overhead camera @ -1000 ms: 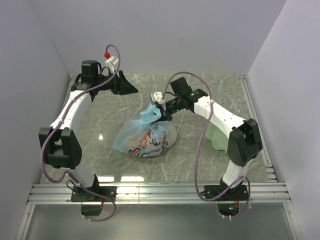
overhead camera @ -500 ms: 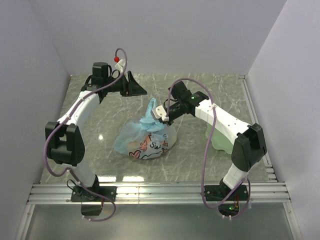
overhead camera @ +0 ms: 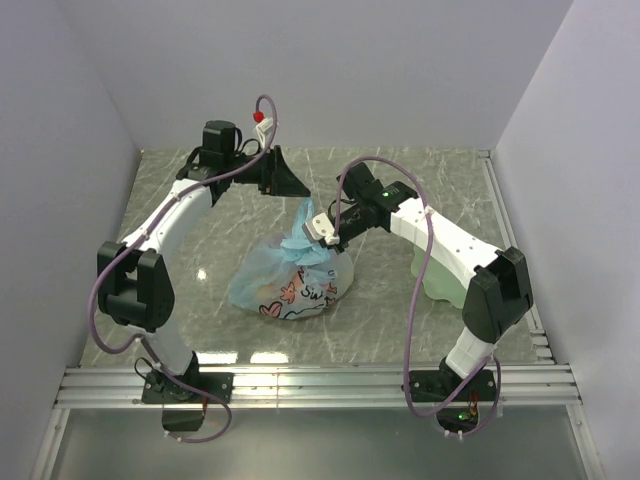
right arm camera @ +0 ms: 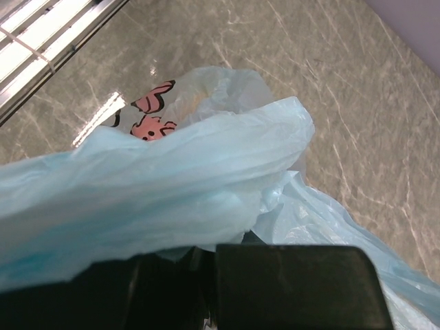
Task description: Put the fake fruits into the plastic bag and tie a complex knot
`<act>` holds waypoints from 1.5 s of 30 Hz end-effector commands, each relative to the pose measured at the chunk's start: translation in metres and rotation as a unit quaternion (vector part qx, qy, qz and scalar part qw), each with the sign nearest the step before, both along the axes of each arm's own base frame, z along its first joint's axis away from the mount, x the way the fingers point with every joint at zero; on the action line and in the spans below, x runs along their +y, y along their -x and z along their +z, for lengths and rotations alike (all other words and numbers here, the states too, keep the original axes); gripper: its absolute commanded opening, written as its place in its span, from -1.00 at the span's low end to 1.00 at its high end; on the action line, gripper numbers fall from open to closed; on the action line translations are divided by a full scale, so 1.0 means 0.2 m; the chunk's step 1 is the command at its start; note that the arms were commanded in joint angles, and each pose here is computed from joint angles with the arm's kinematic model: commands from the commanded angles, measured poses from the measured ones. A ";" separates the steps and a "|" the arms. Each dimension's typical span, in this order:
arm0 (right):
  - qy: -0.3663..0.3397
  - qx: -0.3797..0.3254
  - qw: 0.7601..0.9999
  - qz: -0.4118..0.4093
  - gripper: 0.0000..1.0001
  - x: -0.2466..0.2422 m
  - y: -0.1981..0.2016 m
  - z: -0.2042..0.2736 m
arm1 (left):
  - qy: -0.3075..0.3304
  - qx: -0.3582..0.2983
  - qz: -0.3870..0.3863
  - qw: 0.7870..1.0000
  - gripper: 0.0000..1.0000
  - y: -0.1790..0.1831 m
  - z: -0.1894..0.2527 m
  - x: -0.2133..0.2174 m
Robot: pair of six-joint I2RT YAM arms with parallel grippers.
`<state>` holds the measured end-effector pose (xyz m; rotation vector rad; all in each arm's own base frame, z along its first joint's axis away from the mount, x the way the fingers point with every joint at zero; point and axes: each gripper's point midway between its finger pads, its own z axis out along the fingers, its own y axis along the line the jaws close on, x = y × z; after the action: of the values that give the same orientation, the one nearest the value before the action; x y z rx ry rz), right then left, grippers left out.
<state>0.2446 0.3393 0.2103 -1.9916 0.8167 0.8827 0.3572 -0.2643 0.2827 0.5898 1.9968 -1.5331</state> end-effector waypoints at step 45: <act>0.004 0.154 0.981 -0.116 -1.00 -0.01 -0.16 0.02 | 0.010 -0.125 -0.052 0.991 -0.99 0.22 0.21 0.36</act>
<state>0.2752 0.3351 0.2097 -1.8333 1.0977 0.9739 0.3421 -0.1968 0.2935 0.7092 1.9268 -1.5336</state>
